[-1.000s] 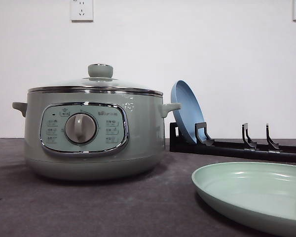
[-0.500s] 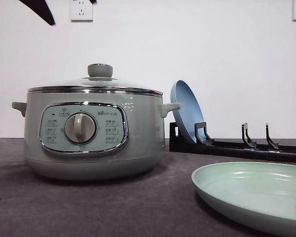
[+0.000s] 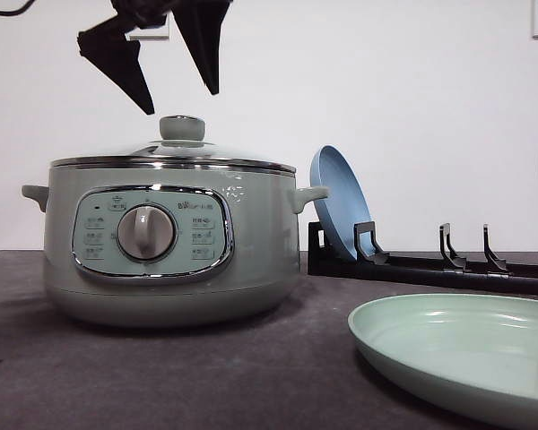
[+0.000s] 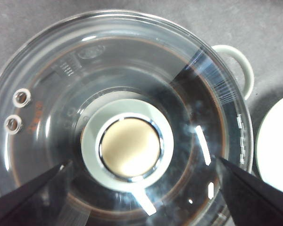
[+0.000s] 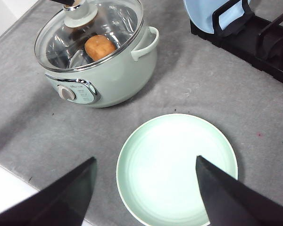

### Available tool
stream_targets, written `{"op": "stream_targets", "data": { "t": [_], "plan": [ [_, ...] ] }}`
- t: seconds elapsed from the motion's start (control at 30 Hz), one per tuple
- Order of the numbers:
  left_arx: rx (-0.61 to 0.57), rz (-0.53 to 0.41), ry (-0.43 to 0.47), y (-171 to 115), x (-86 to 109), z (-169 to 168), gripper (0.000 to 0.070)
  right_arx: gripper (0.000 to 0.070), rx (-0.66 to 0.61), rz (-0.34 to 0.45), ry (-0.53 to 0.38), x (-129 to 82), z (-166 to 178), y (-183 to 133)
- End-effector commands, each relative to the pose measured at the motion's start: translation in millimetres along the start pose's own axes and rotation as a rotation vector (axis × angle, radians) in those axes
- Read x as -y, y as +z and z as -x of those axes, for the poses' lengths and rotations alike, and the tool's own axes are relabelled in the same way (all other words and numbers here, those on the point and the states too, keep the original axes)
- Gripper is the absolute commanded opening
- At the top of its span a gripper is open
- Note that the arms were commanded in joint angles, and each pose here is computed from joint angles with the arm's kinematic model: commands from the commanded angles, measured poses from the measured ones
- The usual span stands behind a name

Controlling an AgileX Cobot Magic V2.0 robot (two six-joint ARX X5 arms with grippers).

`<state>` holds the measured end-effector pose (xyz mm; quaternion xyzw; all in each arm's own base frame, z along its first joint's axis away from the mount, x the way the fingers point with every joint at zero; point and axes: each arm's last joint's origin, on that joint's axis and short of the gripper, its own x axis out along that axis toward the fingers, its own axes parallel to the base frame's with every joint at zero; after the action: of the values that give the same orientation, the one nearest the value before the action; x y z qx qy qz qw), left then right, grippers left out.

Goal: Transfer potato from steamer to green plate

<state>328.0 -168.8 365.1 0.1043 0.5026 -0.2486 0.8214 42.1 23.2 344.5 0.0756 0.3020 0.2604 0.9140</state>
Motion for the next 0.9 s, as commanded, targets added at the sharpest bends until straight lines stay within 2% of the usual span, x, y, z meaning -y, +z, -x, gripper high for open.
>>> {"op": "stream_targets", "data": {
  "t": [0.0, 0.27, 0.43, 0.77, 0.8, 0.87],
  "plan": [
    [-0.003, -0.018, 0.002, 7.2, 0.7, -10.1, 0.0595, 0.0416, 0.014, 0.006, 0.005, -1.1, 1.5, 2.8],
    [-0.006, -0.019, 0.039, 10.9, -1.6, -21.9, 0.0579, 0.0416, 0.013, 0.006, 0.006, -1.1, 1.5, 2.8],
    [-0.01, -0.02, 0.039, 10.6, -1.7, -22.0, 0.0509, 0.0416, 0.014, 0.006, 0.005, -1.1, 1.6, 2.8],
    [-0.028, -0.019, 0.038, 11.1, -2.5, -29.4, 0.0502, 0.0416, 0.014, 0.006, 0.006, -1.1, 1.5, 2.7],
    [-0.029, -0.019, 0.038, 11.2, -2.5, -30.0, 0.0493, 0.0416, 0.014, 0.006, 0.006, -1.1, 1.6, 2.7],
    [-0.029, -0.019, 0.038, 11.3, -2.6, -30.2, 0.0427, 0.0416, 0.014, 0.006, 0.006, -1.1, 1.6, 2.7]
  ]
}}
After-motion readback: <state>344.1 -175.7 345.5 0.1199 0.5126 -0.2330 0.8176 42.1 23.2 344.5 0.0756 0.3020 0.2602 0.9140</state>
